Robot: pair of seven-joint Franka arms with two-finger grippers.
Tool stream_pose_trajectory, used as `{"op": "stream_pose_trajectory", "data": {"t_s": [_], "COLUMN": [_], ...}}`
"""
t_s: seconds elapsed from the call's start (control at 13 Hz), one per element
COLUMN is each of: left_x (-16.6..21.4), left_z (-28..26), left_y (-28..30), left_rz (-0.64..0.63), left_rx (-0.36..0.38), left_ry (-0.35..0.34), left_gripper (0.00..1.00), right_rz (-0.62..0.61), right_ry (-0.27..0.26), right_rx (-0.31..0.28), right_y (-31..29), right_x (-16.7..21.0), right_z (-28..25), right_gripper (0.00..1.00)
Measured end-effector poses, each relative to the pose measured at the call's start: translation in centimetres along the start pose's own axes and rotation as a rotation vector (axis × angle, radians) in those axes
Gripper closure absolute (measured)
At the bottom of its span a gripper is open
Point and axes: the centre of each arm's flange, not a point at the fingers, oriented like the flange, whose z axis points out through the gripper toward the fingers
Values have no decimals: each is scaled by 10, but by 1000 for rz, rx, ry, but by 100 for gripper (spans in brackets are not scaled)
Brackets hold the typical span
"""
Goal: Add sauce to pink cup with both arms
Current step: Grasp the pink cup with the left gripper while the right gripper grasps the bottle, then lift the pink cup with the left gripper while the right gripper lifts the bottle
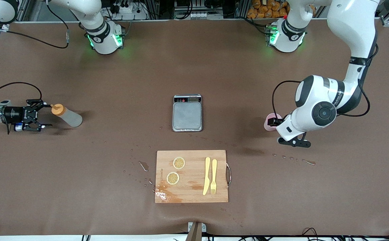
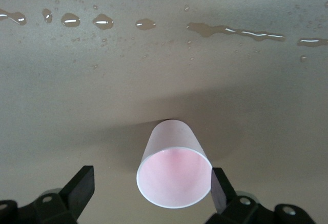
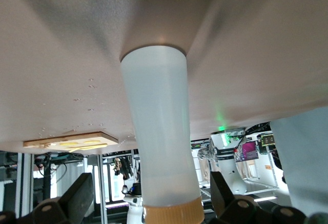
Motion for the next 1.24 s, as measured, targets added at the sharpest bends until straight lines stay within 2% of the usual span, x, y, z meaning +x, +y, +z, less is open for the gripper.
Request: {"op": "stream_pose_trajectory", "data": {"t_s": [0.62, 0.93, 1.24], "left_x": [-5, -4, -5], "left_z": [42, 48, 62], "left_y": [-28, -33, -17], "left_rz": [-44, -48, -25], "left_rx": [-5, -8, -5], "left_ry": [-78, -89, -110], "left_gripper": [0, 0, 0], "right_rz": [-90, -96, -105], "right_ry": [-69, -87, -95], "right_rx": [-28, -43, -86], "right_y": [7, 4, -9], "right_x": [43, 42, 38], "right_z": [30, 39, 62], "right_gripper": [0, 0, 0]}}
